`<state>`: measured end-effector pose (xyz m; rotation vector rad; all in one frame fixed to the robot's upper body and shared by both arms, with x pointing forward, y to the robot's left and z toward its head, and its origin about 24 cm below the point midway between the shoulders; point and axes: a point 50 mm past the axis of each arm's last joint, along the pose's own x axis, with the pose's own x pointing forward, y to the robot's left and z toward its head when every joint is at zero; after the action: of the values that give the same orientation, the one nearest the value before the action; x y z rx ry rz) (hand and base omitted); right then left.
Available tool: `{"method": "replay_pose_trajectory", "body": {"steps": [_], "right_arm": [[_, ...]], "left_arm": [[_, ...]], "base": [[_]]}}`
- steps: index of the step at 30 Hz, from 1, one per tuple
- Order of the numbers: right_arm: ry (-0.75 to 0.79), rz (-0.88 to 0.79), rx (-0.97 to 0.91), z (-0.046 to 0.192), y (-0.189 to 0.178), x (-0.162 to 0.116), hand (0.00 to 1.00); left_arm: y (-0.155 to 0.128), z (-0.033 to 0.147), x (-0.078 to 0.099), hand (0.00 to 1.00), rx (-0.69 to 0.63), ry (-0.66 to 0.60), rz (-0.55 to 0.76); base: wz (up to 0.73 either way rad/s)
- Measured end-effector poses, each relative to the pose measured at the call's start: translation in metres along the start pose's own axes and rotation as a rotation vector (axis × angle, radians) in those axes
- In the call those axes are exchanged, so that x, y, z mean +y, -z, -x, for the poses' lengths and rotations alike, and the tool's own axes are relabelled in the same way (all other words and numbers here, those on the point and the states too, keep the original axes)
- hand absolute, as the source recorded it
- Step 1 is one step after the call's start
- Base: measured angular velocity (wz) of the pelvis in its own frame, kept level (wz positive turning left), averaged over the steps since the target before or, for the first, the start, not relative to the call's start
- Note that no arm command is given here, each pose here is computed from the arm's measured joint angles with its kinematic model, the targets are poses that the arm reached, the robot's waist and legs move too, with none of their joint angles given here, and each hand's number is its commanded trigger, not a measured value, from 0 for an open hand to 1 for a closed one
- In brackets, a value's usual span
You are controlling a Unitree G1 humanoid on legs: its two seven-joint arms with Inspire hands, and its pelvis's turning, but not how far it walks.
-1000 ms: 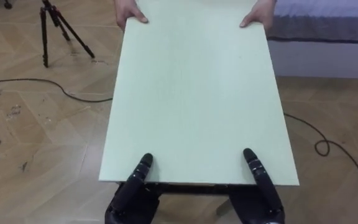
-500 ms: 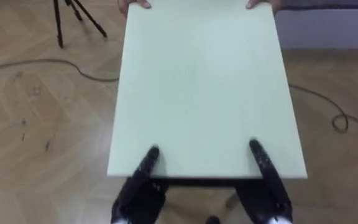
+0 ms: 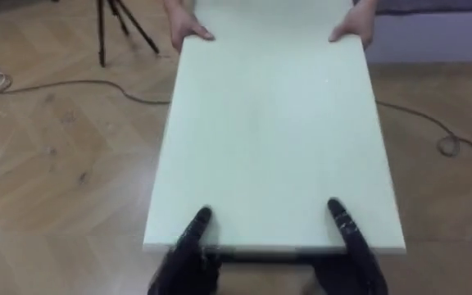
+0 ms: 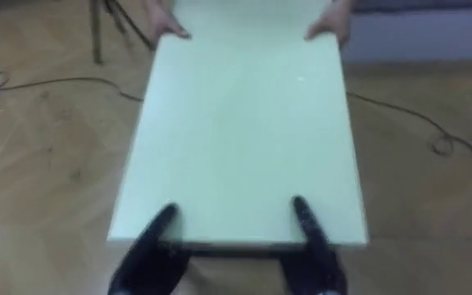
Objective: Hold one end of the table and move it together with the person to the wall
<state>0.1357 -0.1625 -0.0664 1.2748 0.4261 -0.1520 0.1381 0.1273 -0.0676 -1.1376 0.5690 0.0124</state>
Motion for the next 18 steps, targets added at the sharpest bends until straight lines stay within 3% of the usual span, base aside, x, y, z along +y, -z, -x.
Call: {"method": "replay_pose_trajectory", "body": {"steps": [6, 10, 18], "right_arm": [[-0.079, -0.008, -0.009, -0.01, -0.002, 0.02, 1.0], [-0.107, -0.026, -0.01, -0.02, -0.001, 0.029, 1.0], [-0.077, -0.081, -0.006, -0.013, 0.008, 0.021, 1.0]], "left_arm": [[-0.013, -0.004, -0.017, 1.0, -0.058, 0.066, -0.041], [-0.024, -0.012, -0.026, 1.0, -0.091, 0.1, -0.082], [-0.025, -0.009, -0.022, 1.0, -0.089, 0.088, -0.116]], "base": [[-0.35], [0.1], [0.09]]}}
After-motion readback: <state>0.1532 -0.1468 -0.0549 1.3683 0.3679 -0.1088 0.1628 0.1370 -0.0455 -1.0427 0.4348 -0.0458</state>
